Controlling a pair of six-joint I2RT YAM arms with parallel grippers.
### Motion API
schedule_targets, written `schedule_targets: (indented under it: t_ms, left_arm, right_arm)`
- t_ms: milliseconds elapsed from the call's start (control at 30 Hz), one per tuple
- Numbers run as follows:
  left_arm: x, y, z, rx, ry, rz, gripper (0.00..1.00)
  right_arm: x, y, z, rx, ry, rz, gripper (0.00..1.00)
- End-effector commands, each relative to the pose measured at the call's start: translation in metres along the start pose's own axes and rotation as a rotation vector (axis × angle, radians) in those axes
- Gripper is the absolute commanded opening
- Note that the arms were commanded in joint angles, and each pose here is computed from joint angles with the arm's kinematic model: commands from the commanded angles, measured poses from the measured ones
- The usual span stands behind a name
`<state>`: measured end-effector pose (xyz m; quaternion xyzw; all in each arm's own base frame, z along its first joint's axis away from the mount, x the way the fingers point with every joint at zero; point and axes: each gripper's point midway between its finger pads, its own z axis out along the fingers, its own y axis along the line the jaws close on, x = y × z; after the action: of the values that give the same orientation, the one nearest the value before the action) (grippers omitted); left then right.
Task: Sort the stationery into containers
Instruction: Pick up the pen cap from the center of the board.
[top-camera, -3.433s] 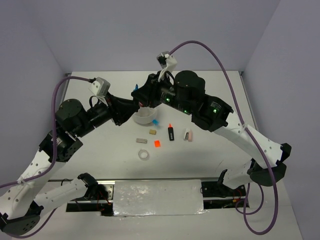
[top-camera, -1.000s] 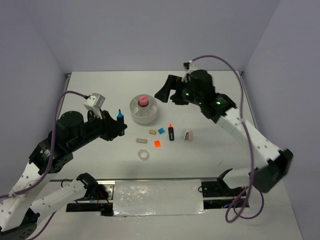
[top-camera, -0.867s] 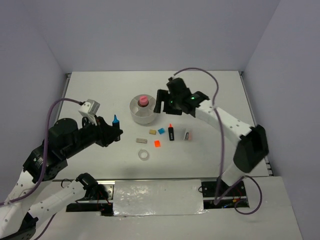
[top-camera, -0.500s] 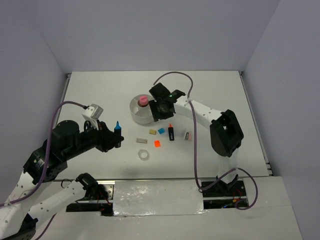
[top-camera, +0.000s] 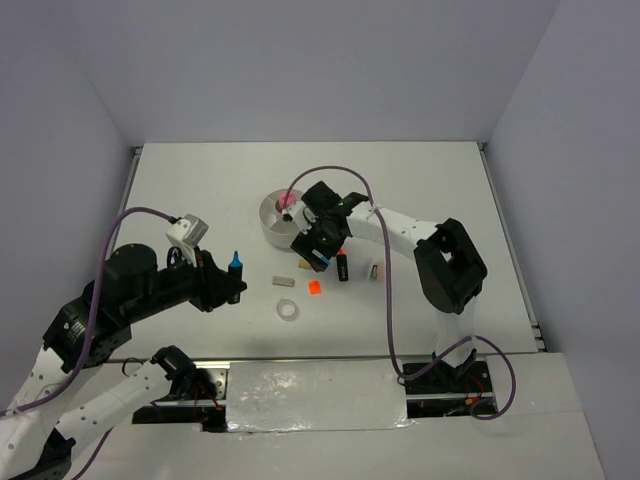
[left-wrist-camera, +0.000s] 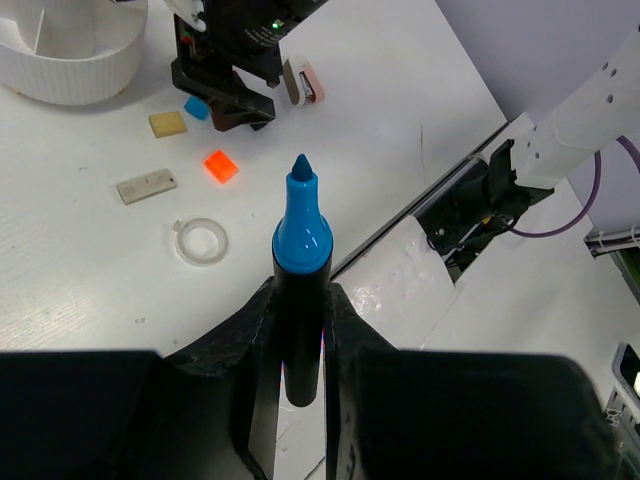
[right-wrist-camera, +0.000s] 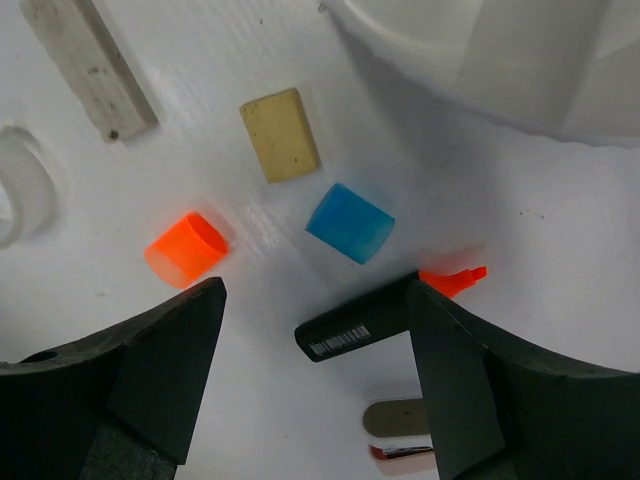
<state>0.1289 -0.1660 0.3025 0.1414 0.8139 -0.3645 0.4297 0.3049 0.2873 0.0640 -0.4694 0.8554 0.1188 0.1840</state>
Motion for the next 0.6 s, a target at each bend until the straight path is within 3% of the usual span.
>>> schedule_targets:
  t_ms: [0, 567]
  left_arm:
    - [-0.011, -0.010, -0.010, 0.038, -0.037, 0.030, 0.00]
    - [-0.011, -0.018, -0.018, 0.074, -0.053, 0.004, 0.00]
  right_arm:
    - [-0.016, -0.003, -0.004, -0.006, -0.082, -0.174, 0.80]
    - [-0.007, -0.015, 0.031, 0.020, -0.030, -0.283, 0.72]
